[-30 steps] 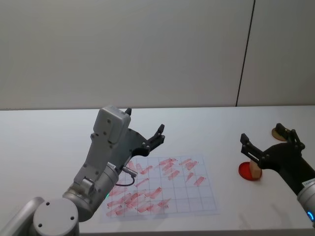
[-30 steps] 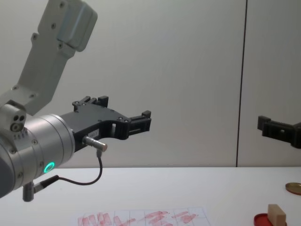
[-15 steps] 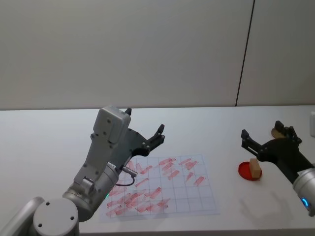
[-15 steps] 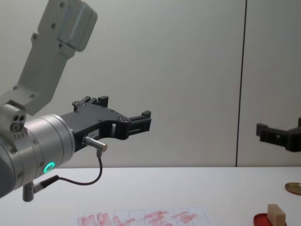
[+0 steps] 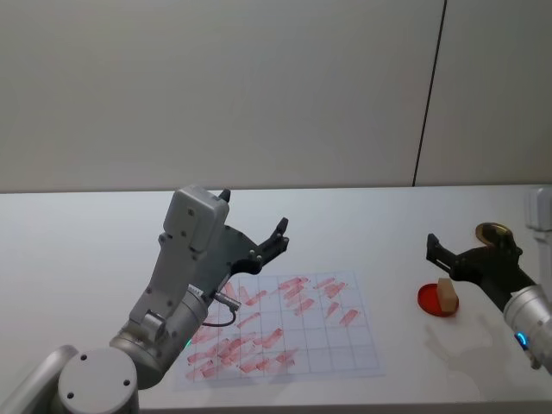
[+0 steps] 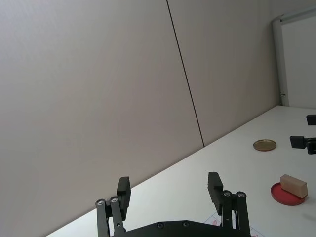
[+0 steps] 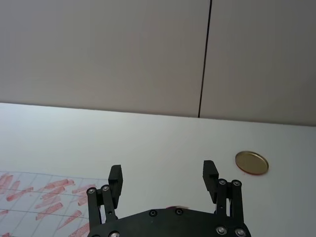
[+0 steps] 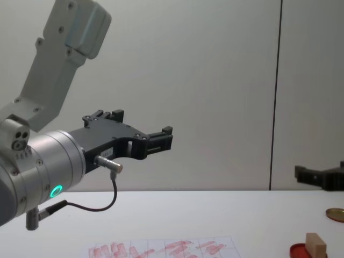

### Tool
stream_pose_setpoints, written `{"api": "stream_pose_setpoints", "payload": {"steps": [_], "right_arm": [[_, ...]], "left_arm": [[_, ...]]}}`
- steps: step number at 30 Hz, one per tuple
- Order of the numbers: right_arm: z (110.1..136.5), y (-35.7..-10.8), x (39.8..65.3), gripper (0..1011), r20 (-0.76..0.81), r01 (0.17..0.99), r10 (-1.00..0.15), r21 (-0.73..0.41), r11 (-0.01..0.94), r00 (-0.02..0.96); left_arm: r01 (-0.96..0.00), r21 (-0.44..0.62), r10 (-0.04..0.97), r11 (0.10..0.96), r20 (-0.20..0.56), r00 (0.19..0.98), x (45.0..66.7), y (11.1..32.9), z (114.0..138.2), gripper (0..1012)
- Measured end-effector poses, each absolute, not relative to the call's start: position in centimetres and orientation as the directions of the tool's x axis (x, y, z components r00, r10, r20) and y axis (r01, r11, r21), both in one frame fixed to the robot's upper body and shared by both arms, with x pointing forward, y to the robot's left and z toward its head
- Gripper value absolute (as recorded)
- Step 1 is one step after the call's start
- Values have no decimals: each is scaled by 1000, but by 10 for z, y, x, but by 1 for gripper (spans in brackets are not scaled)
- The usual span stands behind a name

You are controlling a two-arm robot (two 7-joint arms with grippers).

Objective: Use the one hand to pick up the stamp and affix it onto the A4 paper.

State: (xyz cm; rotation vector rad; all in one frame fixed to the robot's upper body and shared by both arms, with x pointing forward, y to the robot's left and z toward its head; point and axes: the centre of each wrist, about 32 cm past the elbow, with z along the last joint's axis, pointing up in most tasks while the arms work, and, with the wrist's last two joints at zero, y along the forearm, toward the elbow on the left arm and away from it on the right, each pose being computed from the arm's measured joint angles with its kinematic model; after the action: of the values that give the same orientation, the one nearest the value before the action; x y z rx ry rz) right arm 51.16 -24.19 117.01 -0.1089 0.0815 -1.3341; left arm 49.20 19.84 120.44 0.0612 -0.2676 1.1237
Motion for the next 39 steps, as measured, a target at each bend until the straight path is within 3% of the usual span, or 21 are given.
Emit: {"api": "stream_pose_setpoints", "payload": {"steps": [21, 39], "right_arm": [[1147, -232, 533, 1001, -34, 956, -993, -266, 121, 116], [1123, -223, 549, 1001, -30, 928, -997, -365, 77, 71]], "left_arm": [[-897, -86, 882, 434, 242, 404, 492, 198, 1204, 993], [-897, -86, 882, 434, 242, 404, 492, 198, 1204, 993]]}}
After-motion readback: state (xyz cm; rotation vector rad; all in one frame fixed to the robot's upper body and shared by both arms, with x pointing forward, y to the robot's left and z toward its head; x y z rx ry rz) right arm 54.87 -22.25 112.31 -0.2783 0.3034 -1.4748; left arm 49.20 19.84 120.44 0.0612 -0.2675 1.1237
